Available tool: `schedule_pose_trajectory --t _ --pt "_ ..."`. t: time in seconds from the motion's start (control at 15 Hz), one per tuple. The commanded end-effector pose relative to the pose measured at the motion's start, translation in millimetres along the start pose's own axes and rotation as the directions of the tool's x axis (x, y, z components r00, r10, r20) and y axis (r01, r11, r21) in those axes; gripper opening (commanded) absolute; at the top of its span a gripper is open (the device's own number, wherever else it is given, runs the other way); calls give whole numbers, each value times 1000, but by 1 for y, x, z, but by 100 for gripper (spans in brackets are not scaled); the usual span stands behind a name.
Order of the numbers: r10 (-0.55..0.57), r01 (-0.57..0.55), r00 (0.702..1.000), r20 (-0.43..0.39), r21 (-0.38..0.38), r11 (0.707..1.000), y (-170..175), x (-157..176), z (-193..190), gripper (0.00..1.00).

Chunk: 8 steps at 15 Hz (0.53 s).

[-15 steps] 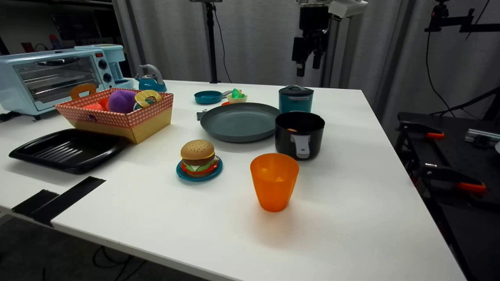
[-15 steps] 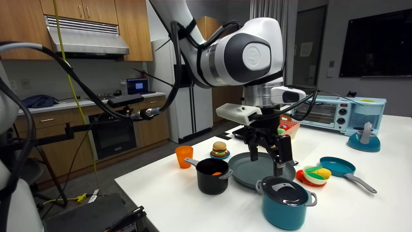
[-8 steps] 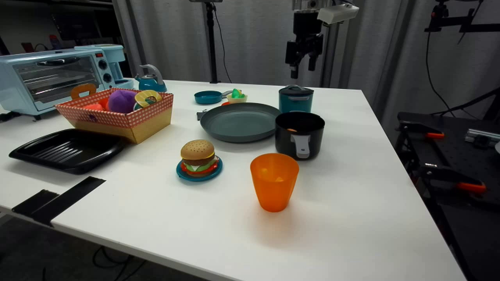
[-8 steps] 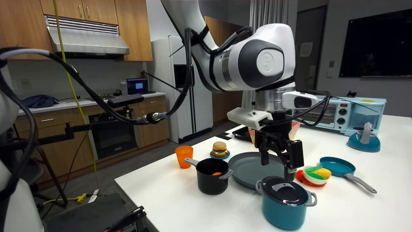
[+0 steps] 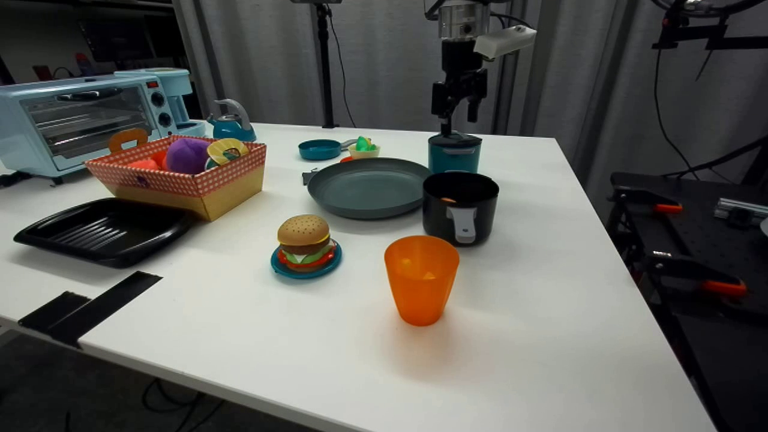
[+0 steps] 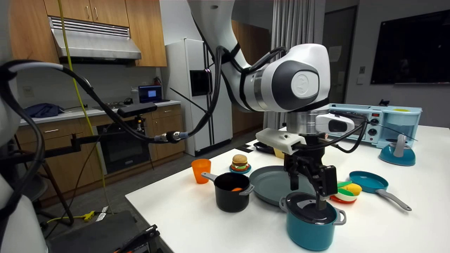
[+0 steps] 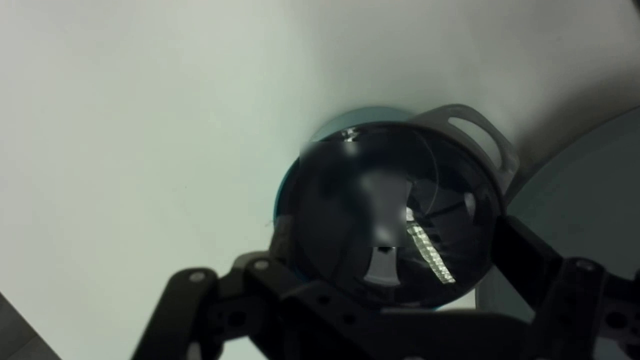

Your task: Move the lid from the blue pot to the black pot.

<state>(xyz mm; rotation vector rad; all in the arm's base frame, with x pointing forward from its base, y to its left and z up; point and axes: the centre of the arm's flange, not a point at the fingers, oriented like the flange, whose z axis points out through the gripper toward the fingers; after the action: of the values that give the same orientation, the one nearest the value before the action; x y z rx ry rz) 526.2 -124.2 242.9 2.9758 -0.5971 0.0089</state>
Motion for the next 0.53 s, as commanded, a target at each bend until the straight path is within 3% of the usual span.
schedule_pose_trajectory --t 0.0,0.47 --pt "27 -27 999 -17 2 1000 -1 21 9 74" --pt "43 -43 999 -30 -4 999 6 36 12 20"
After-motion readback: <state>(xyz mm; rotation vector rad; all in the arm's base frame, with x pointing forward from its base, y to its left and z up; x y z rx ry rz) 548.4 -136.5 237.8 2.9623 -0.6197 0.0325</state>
